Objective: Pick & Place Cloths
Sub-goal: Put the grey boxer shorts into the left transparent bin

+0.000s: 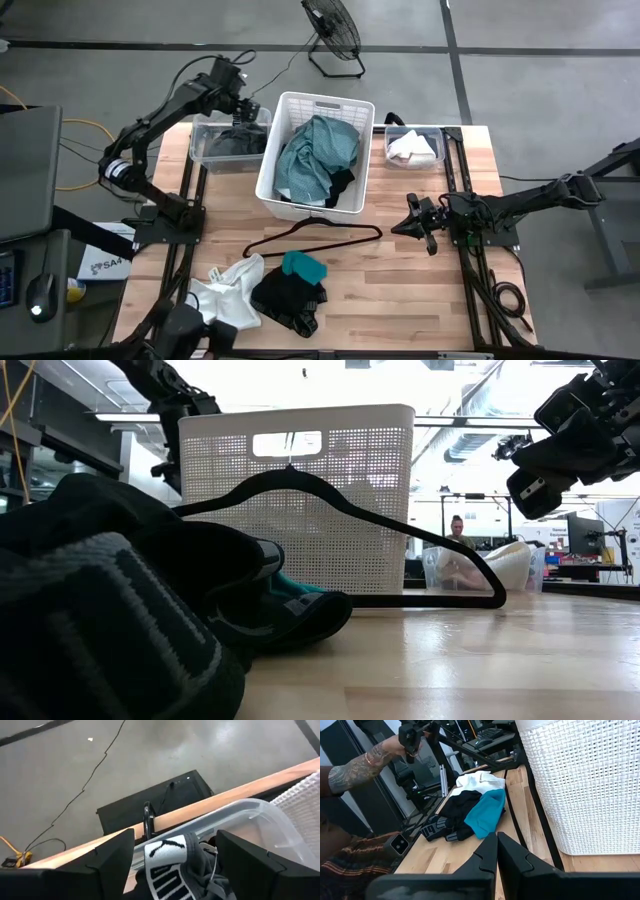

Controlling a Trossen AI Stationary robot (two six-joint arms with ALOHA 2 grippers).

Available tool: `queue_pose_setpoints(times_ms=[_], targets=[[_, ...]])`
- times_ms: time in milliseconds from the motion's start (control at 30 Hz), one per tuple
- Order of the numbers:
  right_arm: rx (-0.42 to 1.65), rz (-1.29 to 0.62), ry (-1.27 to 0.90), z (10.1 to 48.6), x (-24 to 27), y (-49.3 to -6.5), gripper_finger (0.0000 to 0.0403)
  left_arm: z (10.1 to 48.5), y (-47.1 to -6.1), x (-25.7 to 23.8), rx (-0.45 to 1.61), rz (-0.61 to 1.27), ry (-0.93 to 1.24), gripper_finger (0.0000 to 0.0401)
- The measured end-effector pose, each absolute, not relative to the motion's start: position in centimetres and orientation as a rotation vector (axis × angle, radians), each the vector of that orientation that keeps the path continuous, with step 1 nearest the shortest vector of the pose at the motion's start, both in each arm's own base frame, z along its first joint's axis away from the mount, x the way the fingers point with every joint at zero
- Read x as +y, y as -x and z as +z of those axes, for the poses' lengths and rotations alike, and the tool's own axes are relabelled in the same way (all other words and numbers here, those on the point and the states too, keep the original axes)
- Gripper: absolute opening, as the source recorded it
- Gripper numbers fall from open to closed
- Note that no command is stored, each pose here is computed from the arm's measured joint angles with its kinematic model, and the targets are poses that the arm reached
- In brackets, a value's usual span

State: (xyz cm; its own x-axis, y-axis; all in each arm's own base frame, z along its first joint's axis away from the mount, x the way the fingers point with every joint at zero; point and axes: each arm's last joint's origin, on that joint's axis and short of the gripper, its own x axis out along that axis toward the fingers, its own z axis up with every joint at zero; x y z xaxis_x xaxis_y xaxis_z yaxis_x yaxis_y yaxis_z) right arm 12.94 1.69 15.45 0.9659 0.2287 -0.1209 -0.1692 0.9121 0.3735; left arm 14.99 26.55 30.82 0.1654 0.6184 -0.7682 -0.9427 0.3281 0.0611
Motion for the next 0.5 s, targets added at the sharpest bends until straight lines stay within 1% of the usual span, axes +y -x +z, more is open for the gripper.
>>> queue_pose_setpoints(times_ms=[333,400,500], targets=[[0.164,0.207,-0.369,15.4,1.7,-12.9,0.0003,29.1,-15.5,27.2,0.862,1.127,0.555,0.0275],[0.164,0.206,-0.369,15.4,1.7,-12.9,0.0003,29.1,-15.5,27.2,0.861,1.124,0.556,0.0266],[0.164,0.206,-0.369,15.4,1.7,-12.9,0.0003,29.0,-15.5,27.1,0.872,1.120,0.563,0.0233]])
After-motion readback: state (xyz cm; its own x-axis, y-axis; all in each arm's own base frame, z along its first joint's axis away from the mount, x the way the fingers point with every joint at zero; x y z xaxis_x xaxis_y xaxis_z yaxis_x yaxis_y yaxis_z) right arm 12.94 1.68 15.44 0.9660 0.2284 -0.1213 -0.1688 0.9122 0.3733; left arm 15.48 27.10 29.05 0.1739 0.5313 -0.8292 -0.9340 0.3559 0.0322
